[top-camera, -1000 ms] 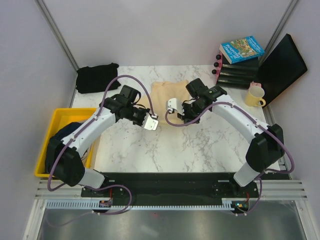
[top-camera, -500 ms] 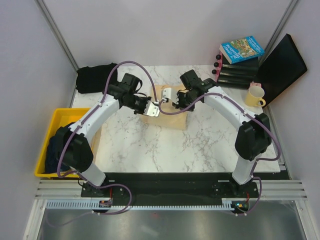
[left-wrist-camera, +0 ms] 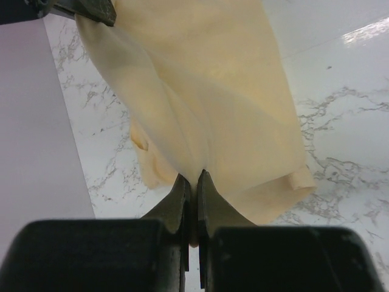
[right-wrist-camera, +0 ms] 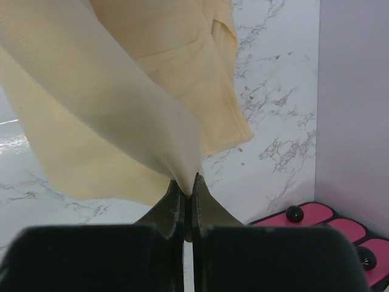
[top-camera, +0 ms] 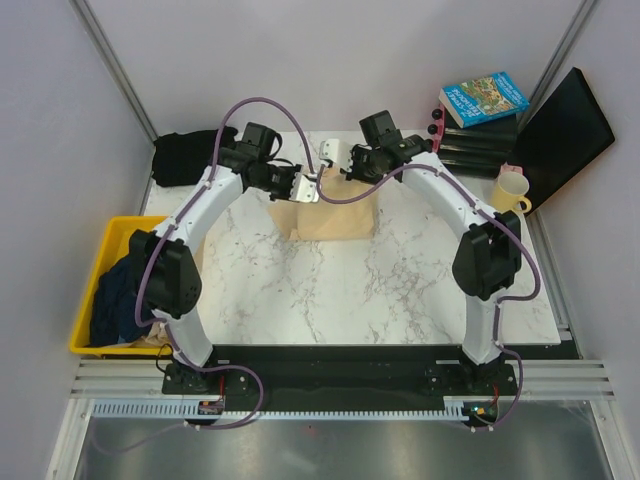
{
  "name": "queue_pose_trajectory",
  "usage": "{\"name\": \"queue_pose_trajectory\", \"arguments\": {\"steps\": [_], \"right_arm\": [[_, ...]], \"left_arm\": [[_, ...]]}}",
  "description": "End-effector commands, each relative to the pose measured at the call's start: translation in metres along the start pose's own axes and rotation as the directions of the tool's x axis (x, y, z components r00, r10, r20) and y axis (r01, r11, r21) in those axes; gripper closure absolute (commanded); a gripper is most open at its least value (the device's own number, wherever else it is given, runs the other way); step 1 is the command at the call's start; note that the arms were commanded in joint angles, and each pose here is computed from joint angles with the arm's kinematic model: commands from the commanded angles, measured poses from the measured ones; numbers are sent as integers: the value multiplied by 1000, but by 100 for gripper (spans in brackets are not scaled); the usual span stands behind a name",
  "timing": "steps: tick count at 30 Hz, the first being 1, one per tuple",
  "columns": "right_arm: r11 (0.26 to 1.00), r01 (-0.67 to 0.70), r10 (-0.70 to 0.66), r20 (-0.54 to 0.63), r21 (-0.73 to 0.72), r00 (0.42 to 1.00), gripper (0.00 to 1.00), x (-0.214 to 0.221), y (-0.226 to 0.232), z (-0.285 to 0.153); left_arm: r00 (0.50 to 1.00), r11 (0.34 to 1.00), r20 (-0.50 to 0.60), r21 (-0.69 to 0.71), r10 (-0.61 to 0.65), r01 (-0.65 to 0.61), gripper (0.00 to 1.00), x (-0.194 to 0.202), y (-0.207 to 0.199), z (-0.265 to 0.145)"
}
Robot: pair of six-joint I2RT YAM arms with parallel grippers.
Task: Fold and stack the t-shirts
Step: Fold the long partially folded tshirt into a neat square
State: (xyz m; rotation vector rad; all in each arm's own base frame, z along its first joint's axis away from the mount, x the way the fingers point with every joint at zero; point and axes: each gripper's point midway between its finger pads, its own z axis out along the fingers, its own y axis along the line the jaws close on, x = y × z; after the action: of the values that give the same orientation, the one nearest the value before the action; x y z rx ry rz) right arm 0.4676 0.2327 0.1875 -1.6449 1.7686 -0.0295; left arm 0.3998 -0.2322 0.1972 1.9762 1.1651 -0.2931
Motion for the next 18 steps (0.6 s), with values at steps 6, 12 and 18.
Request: {"name": "queue_pose_trajectory", "arguments": {"steps": [6,12,18], "right_arm": [[995,-1,11,-95,100,995,100,35,-32,24],[983,-56,71,-82,177,994,100,49,-49,41],[970,-79,98,-76,231,992,96,58,-64,66]], "left_arm": [[995,993,-101,-112,9,-21,98,54,60,37],[993,984,-118,-178,-1,-20,98,80,91,55],[991,983,-134,-183,-3,-22,98,94,92,68]]}}
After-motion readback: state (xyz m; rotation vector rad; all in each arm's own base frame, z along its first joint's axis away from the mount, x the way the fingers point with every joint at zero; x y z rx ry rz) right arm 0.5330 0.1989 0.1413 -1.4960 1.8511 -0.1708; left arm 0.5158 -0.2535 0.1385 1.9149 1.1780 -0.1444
